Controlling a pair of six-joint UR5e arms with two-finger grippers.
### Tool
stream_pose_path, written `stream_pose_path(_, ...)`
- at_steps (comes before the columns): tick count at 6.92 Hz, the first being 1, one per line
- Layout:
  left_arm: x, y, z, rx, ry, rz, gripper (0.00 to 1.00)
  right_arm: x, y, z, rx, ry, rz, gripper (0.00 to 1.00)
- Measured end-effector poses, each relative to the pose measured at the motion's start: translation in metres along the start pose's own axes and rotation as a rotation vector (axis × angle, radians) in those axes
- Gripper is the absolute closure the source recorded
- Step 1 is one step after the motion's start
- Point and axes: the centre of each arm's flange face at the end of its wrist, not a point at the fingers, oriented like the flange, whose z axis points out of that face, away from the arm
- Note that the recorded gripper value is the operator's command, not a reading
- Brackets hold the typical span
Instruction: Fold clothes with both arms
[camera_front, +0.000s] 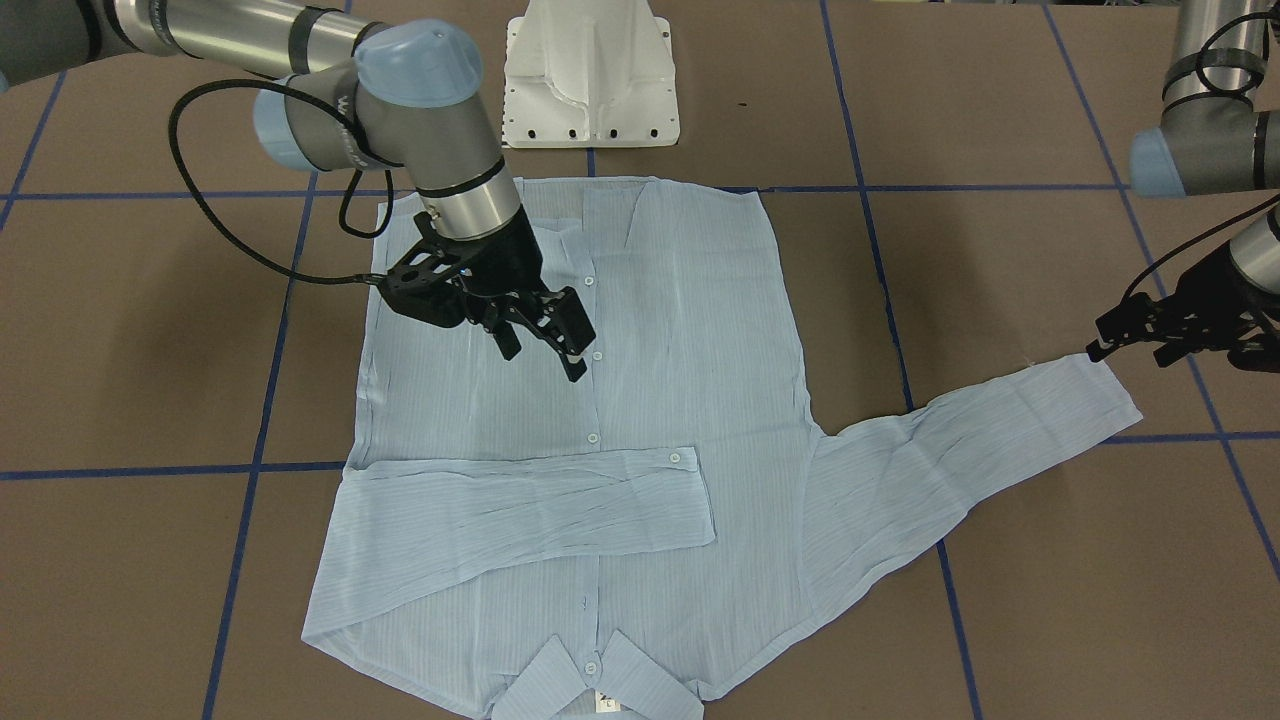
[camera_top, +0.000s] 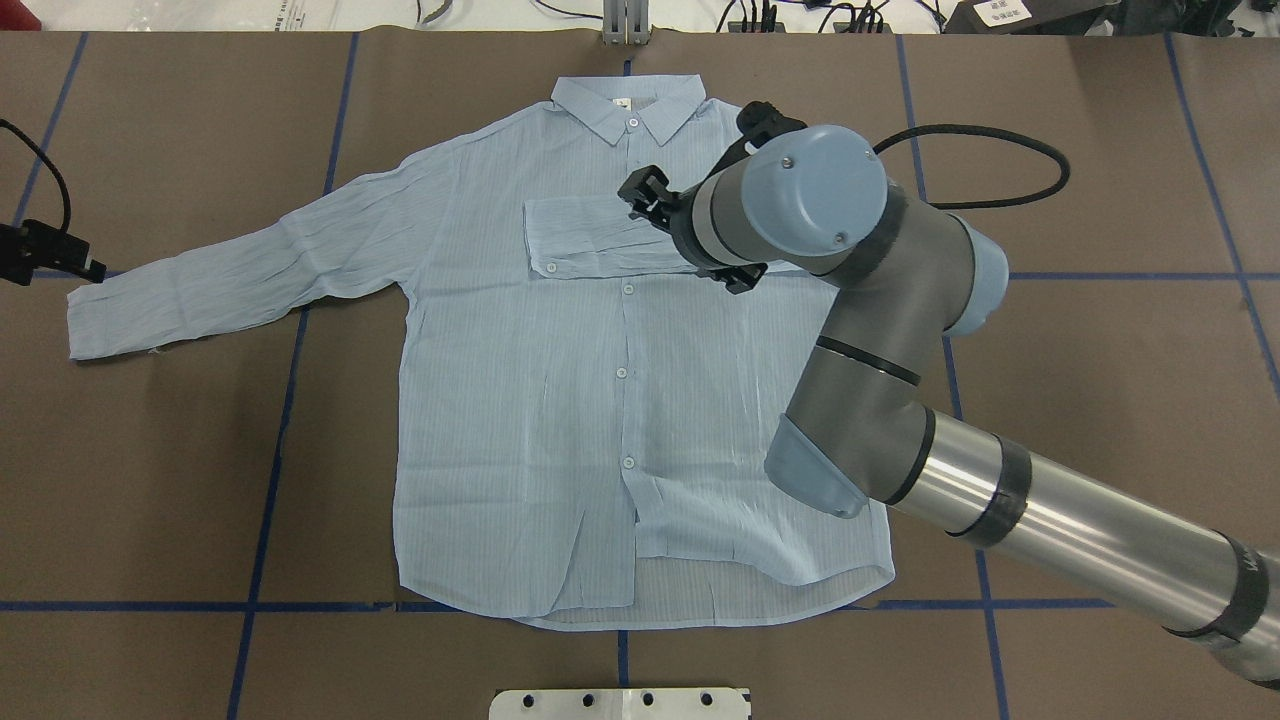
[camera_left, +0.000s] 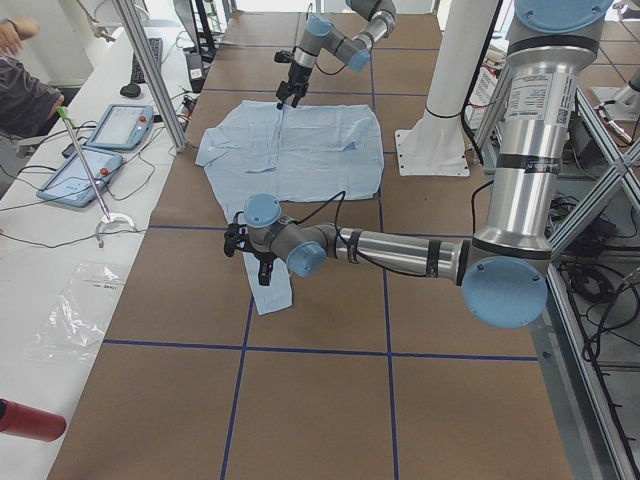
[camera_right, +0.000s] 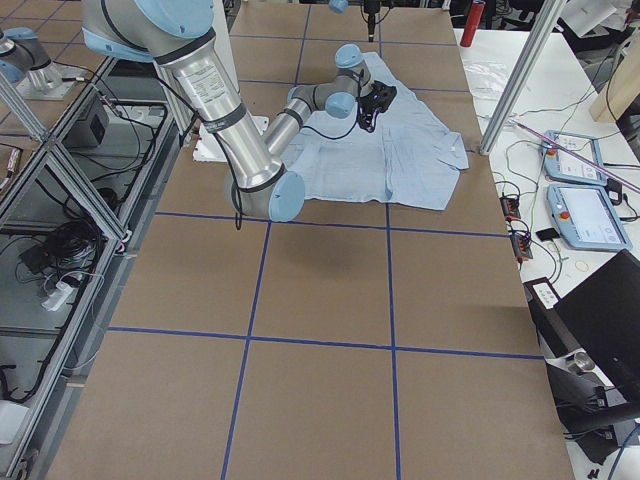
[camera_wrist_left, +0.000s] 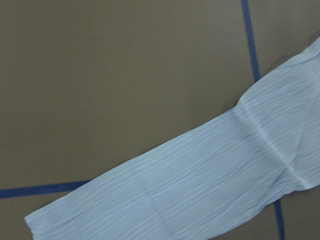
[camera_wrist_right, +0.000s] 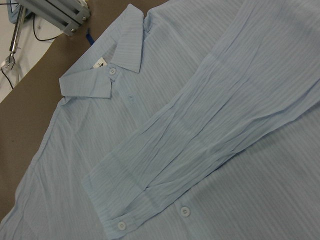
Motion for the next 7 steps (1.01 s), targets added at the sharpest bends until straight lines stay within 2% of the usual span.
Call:
stream_pose_path(3,-0.027,0.004,0.02,-0.032,-0.024,-0.041,0.02,0.049,-0.019,-0.012,0.016,0.024,-0.052,0.01)
stream_pose_path(7,-0.042,-0.024,0.053,-0.019,-0.017,-0.02,0.04,0.065,-0.025,-0.013,0.024,0.041,-0.057,0.01)
